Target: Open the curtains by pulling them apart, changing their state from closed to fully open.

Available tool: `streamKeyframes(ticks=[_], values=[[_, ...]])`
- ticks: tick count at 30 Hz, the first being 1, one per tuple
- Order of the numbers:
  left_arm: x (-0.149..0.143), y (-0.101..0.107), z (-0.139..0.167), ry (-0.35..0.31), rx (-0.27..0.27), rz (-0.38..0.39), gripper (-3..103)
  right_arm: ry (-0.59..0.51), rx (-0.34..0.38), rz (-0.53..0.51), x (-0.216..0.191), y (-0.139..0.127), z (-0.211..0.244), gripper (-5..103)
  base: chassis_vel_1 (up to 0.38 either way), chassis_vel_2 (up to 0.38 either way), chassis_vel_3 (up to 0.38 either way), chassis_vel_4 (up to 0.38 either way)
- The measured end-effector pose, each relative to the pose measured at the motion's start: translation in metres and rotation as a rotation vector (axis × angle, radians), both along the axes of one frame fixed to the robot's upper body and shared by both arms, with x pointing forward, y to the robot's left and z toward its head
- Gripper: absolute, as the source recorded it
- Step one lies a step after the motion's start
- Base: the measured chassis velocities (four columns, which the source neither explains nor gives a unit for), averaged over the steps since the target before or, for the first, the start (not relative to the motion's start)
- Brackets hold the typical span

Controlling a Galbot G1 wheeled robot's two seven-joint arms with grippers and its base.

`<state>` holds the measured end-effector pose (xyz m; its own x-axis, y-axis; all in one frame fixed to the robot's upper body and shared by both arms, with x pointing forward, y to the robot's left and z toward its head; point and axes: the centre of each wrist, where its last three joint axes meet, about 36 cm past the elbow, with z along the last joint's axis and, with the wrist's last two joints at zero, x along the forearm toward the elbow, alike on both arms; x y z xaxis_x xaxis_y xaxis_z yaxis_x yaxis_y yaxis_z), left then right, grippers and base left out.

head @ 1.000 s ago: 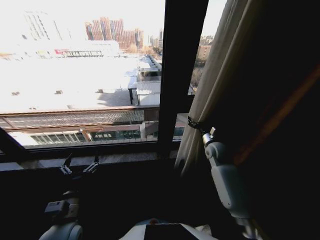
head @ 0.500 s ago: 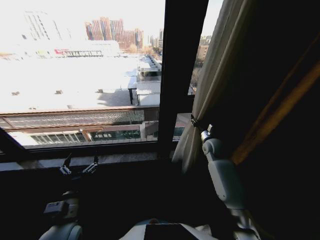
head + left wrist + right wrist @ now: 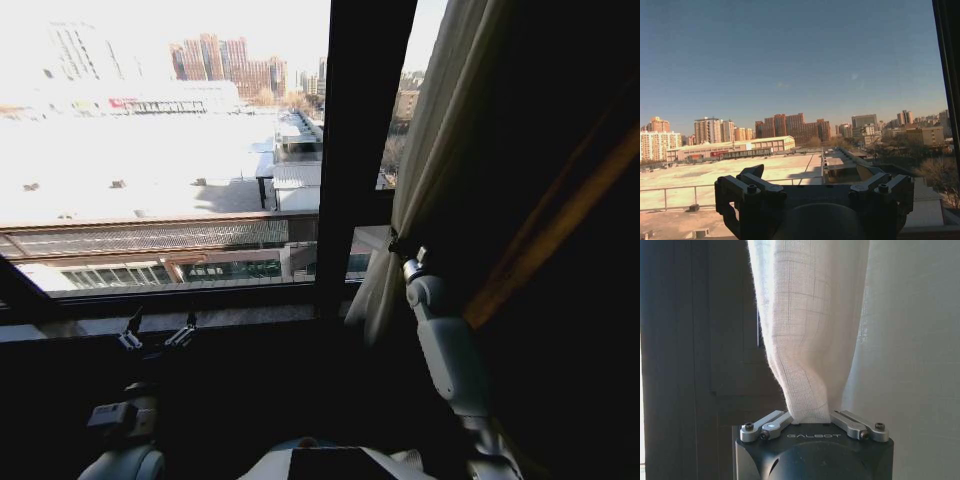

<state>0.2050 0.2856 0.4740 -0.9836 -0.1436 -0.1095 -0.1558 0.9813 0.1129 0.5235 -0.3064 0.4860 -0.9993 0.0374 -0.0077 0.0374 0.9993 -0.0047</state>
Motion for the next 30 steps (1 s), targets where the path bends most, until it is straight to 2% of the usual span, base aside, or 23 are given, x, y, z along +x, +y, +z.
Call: streamKeyframes(ticks=[8, 16, 17, 20, 21, 25, 30], values=[[0.0, -0.001, 0.001, -0.003, -0.001, -0.001, 100, -0.028, 0.01, -0.068, 0.009, -0.039, 0.021, 1, 0.0, 0.0, 0.0, 0.0], [0.0, -0.003, 0.003, -0.008, -0.005, -0.007, 100, -0.043, -0.008, -0.166, 0.017, -0.101, 0.049, 1, 0.0, 0.0, 0.0, 0.0], [0.0, -0.003, 0.003, -0.008, -0.005, -0.007, 100, -0.043, -0.008, -0.166, 0.017, -0.101, 0.049, 1, 0.0, 0.0, 0.0, 0.0], [-0.001, -0.003, 0.004, -0.009, -0.005, -0.007, 100, -0.052, -0.024, -0.228, 0.024, -0.133, 0.064, 1, 0.0, 0.0, 0.0, 0.0], [-0.001, -0.003, 0.004, -0.009, -0.005, -0.007, 100, -0.052, -0.024, -0.228, 0.024, -0.133, 0.064, 1, 0.0, 0.0, 0.0, 0.0], [-0.001, -0.003, 0.004, -0.008, -0.006, -0.007, 100, -0.034, -0.034, -0.321, 0.032, -0.179, 0.081, 1, 0.0, 0.0, 0.0, 0.0], [-0.001, -0.003, 0.004, -0.008, -0.008, -0.006, 100, 0.011, -0.027, -0.389, 0.033, -0.212, 0.076, 1, 0.0, 0.0, 0.0, 0.0]])
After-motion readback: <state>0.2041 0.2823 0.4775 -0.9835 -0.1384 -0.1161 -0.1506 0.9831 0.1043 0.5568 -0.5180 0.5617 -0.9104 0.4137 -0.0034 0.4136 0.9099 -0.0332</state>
